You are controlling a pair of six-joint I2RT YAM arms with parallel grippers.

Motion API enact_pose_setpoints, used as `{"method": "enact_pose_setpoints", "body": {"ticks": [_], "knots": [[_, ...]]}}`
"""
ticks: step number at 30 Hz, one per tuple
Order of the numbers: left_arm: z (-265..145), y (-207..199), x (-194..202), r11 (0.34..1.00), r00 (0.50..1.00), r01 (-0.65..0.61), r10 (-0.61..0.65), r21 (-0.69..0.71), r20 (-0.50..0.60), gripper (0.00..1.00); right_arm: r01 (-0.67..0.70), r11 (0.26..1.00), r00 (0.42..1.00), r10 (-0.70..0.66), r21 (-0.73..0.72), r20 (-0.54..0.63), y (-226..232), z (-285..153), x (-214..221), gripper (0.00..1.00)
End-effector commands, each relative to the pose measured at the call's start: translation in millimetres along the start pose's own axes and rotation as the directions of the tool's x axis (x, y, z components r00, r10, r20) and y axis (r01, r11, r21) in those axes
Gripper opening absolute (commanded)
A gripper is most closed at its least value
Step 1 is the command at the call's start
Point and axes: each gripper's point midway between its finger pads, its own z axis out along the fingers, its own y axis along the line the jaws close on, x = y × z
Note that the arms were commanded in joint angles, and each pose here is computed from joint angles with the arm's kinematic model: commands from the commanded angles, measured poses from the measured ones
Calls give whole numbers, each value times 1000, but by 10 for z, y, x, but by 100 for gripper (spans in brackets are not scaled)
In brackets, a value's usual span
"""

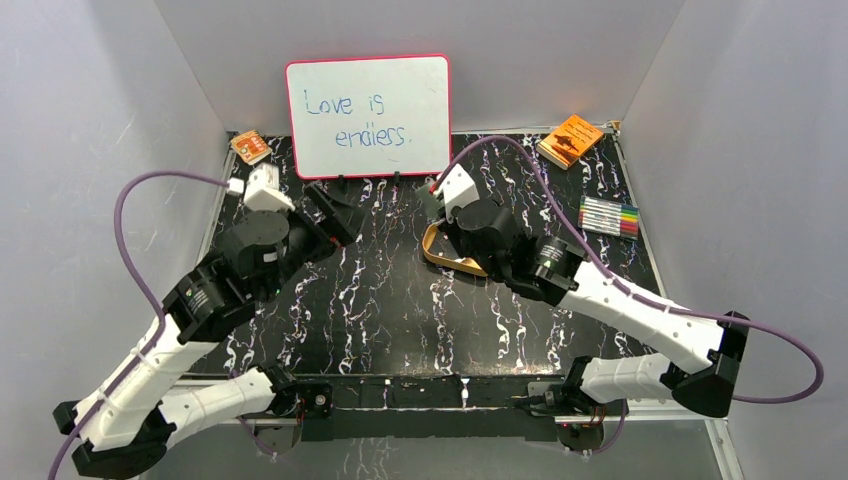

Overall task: Put the credit cards into the card holder
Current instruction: Pick up the card holder from the center of the board.

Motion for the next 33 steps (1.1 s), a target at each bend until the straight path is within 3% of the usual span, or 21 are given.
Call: {"method": "enact_pose_setpoints", "body": {"ticks": [1, 3, 4, 8, 13, 21, 25, 33], "knots": [[-28, -773, -431, 966, 992, -60, 31, 250, 120, 91, 278, 837, 910, -387, 471, 152, -758, -424, -750, 0], [-36, -1024, -520, 938, 988, -77, 26, 338, 153, 91, 301, 760, 844, -493, 576, 210, -851, -530, -919, 0], [-36, -1123, -541, 925, 987, -86, 28, 370, 161, 92, 357, 688, 789, -584, 632, 191, -903, -607, -993, 0], [55, -1343, -555, 908, 988, -89, 28, 408, 153, 92, 374, 487, 617, -766, 789, 181, -968, -881, -1204, 0], [27, -1436, -636, 896, 985, -53, -25, 440, 168, 92, 383, 346, 440, -883, 856, 160, -872, -1091, -1296, 0], [54, -1540, -468, 858, 991, 61, -115, 510, 75, 92, 388, 311, 365, -916, 867, 165, -776, -1129, -1335, 0], [11, -1638, -412, 800, 984, 117, -173, 588, 39, 92, 380, 293, 342, -926, 877, 161, -701, -1121, -1344, 0], [97, -1712, -295, 796, 993, 88, -119, 599, 13, 92, 390, 287, 323, -933, 875, 161, -482, -1040, -1420, 0]]}}
